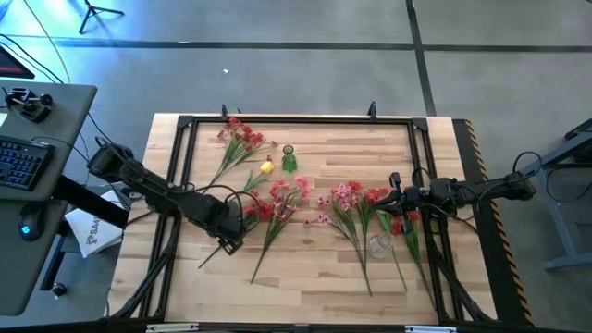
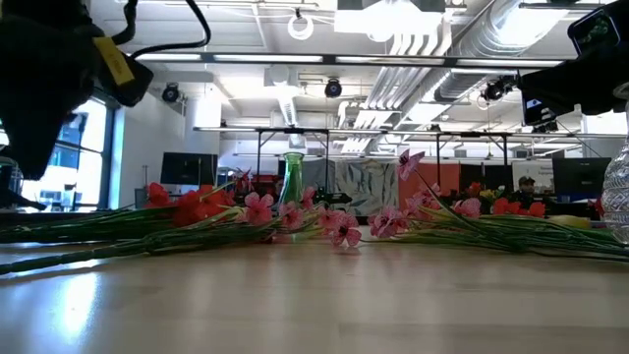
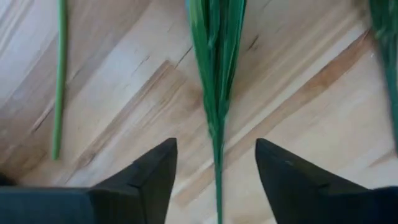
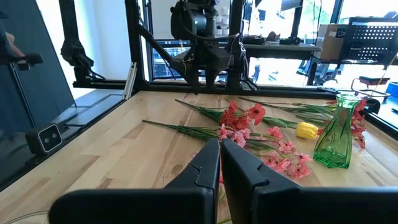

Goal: Sort flowers into vase by color
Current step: Put the bottom left red flower into the green vase

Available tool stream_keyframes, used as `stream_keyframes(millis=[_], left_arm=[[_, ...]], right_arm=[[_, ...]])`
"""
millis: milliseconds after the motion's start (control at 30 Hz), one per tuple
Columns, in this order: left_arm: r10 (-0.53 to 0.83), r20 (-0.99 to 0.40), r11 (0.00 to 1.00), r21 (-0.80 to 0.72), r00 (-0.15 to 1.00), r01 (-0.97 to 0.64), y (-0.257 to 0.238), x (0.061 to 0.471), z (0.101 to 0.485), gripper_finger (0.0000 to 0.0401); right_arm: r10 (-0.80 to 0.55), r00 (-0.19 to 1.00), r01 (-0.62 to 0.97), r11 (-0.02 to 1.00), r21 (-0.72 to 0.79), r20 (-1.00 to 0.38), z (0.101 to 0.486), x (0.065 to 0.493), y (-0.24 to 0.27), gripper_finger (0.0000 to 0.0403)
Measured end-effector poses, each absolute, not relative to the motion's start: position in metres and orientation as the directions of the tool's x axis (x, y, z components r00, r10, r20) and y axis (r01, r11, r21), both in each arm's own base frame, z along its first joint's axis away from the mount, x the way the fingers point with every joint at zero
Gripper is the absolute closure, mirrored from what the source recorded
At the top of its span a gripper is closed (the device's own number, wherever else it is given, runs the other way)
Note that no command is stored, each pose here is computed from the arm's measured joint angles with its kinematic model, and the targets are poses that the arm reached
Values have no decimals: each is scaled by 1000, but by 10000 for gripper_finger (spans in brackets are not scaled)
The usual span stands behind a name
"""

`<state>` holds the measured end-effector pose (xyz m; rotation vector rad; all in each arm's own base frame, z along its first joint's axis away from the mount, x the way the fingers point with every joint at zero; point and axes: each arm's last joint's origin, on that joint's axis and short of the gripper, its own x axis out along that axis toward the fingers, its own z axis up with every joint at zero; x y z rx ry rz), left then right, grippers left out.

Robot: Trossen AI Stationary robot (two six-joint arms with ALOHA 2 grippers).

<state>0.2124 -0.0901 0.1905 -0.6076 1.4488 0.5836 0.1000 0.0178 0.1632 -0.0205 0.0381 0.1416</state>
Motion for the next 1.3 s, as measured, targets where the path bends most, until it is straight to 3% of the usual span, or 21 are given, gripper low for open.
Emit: stream_keyframes(millis=[167,600,733,867,1100,1233,1300], left_arm=[[-40,-993,725,-102,107,-682,-86,214,170,191],[-25,-992,719,-103,123,-687,-79,201,139,272],[-20,-993,708,-99,120,-700,-77,198,135,312],[-17,-994,704,-87,106,-705,-75,195,133,378],[-18,-990,692,-112,138,-713,-73,193,154,396],[55,-966,692,-146,253,-707,-73,194,187,398],[105,-924,693,-198,369,-693,-72,196,205,399]], right_arm=[[141,989,-141,990,-18,-39,163,100,18,389],[141,989,-142,990,-18,-39,163,100,18,389],[141,989,-142,990,-18,-39,163,100,18,389],[141,989,-141,990,-18,-40,163,100,18,389],[141,989,-141,990,-18,-40,163,100,18,389],[141,989,-142,990,-18,-39,163,100,18,389],[141,989,-141,990,-18,-39,163,100,18,389]])
